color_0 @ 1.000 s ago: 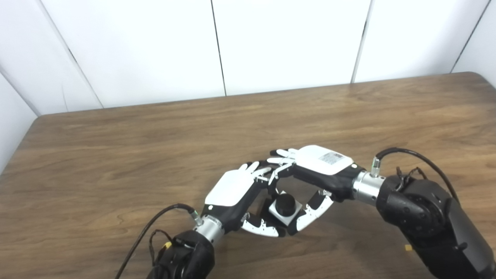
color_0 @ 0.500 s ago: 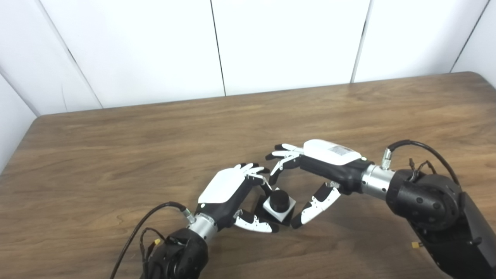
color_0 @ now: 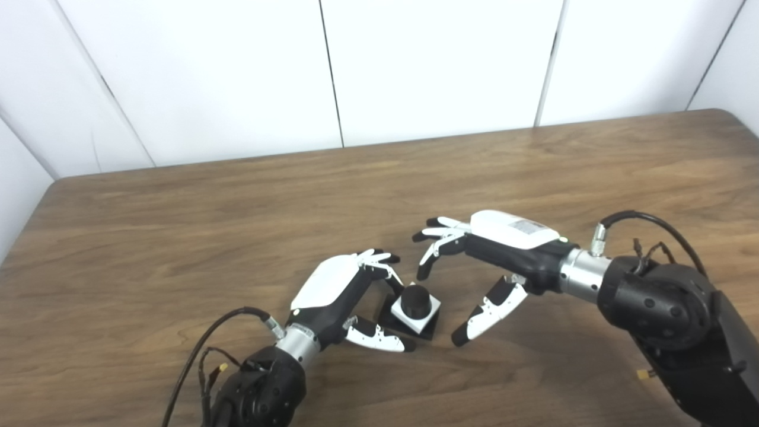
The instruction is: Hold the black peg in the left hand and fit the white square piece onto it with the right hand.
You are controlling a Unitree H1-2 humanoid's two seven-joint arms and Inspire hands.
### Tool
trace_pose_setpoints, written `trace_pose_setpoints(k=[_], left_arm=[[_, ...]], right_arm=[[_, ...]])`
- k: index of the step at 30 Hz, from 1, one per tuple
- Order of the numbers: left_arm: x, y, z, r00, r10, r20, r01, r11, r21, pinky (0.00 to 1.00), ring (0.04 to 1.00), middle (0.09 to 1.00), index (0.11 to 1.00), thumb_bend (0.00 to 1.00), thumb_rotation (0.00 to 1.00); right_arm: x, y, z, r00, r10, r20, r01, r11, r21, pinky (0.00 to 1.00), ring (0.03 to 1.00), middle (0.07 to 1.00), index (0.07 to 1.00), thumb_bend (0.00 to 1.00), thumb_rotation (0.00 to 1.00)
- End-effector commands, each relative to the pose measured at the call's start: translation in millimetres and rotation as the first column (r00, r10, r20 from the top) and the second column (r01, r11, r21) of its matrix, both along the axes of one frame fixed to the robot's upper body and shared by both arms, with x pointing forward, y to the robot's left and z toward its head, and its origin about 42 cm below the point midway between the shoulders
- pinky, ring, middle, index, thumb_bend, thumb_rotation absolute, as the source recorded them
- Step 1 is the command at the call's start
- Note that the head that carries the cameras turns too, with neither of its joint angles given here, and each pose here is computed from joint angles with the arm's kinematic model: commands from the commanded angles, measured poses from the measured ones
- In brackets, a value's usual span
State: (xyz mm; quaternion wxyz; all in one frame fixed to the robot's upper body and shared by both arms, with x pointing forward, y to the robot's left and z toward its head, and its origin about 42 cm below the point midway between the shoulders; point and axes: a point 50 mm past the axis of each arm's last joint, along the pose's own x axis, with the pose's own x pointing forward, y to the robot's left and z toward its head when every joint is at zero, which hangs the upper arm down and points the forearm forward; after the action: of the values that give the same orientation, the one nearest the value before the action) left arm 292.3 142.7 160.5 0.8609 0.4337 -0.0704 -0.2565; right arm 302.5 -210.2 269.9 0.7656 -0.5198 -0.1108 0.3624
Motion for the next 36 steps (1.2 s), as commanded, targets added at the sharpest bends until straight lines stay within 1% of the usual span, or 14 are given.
trace_pose_setpoints(k=[1, 8, 12, 20, 28, 33, 36], left_arm=[[1.4, 10.7, -7.5, 0.999, 0.029, -0.037, -0.028, 0.999, 0.039, 0.98, 0.956, 0.893, 0.845, 1.00, 0.26], [0.8, 13.1, -5.9, 0.998, 0.040, -0.045, -0.040, 0.999, 0.010, 0.98, 0.957, 0.896, 0.874, 1.00, 0.27], [0.4, 14.1, -5.3, 0.998, 0.045, -0.054, -0.044, 0.999, 0.010, 0.99, 0.963, 0.903, 0.888, 1.00, 0.27], [0.6, 14.1, -4.4, 0.998, 0.043, -0.050, -0.042, 0.999, 0.019, 0.98, 0.963, 0.908, 0.926, 1.00, 0.26], [-0.2, 12.1, -4.9, 0.998, 0.045, -0.050, -0.045, 0.999, 0.005, 0.97, 0.962, 0.906, 0.919, 1.00, 0.25], [0.0, 12.7, -6.6, 0.996, 0.060, -0.064, -0.060, 0.998, -0.005, 0.98, 0.963, 0.905, 0.908, 1.00, 0.25], [0.1, 12.3, -6.1, 0.995, 0.073, -0.074, -0.074, 0.997, -0.009, 0.98, 0.964, 0.909, 0.909, 1.00, 0.23]], right_arm=[[1.6, 0.9, 23.3, 0.995, 0.010, 0.095, -0.011, 1.000, 0.011, 0.95, 1.000, 0.933, 0.702, 0.90, 0.38], [3.3, -0.8, 23.7, 0.995, 0.006, 0.100, -0.007, 1.000, 0.015, 0.95, 1.000, 0.930, 0.702, 0.90, 0.37], [3.4, -1.2, 23.3, 0.995, 0.005, 0.100, -0.007, 1.000, 0.015, 0.95, 1.000, 0.929, 0.701, 0.91, 0.37], [3.1, -2.3, 21.9, 0.995, 0.001, 0.098, -0.003, 1.000, 0.018, 0.95, 1.000, 0.931, 0.701, 0.90, 0.38], [2.9, -3.7, 21.0, 0.995, -0.001, 0.098, -0.001, 1.000, 0.019, 0.96, 1.000, 0.933, 0.701, 0.90, 0.38], [2.8, -3.4, 20.4, 0.996, -0.001, 0.093, -0.001, 1.000, 0.020, 0.95, 1.000, 0.928, 0.699, 0.91, 0.38], [2.4, -3.6, 20.1, 0.996, -0.002, 0.089, 0.001, 1.000, 0.020, 0.95, 1.000, 0.930, 0.699, 0.91, 0.37]])
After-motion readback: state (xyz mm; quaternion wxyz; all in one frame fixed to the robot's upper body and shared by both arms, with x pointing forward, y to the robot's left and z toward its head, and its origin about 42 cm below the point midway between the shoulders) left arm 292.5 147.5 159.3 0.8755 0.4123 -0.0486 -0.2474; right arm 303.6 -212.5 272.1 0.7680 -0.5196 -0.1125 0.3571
